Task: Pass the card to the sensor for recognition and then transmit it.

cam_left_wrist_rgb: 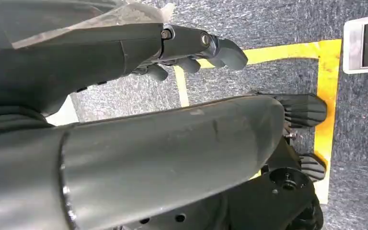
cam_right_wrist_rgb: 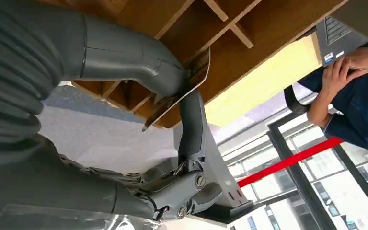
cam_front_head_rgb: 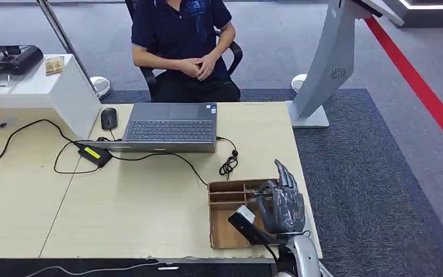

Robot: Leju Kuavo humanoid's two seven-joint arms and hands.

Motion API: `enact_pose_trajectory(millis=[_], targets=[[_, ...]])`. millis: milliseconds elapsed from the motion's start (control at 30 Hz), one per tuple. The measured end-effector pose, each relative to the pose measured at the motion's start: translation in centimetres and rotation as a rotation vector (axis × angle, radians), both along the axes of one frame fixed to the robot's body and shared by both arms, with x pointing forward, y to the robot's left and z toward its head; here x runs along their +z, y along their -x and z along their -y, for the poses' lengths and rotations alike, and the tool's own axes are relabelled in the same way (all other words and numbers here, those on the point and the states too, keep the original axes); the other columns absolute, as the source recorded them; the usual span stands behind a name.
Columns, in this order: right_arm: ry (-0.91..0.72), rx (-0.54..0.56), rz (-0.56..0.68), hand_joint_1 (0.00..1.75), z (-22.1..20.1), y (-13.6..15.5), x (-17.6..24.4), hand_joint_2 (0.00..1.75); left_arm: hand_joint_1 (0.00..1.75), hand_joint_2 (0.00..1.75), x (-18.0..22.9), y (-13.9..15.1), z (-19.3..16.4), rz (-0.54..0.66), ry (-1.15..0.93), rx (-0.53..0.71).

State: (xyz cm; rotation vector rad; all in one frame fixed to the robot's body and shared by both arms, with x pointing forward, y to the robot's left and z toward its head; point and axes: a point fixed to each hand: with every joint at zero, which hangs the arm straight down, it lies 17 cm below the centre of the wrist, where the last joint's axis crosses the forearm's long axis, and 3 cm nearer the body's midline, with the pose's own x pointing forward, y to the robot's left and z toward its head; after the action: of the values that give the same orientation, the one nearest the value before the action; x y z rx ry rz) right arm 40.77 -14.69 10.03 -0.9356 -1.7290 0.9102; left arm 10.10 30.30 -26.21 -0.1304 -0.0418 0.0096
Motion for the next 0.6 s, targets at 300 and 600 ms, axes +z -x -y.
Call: enact_pose_trajectory(millis=[300, 600], targets=[[0.001, -0.001, 0.019, 1.75, 0.1, 0.0, 0.3, 1.75, 0.0, 0.0, 0.0, 0.0, 0.0, 0.0, 0.0, -0.004], [0.034, -0.084, 0.138, 1.75, 3.2, 1.0, 4.0, 1.75, 0.0, 0.0, -0.1, 0.3, -0.5, -0.007, -0.011, -0.001]])
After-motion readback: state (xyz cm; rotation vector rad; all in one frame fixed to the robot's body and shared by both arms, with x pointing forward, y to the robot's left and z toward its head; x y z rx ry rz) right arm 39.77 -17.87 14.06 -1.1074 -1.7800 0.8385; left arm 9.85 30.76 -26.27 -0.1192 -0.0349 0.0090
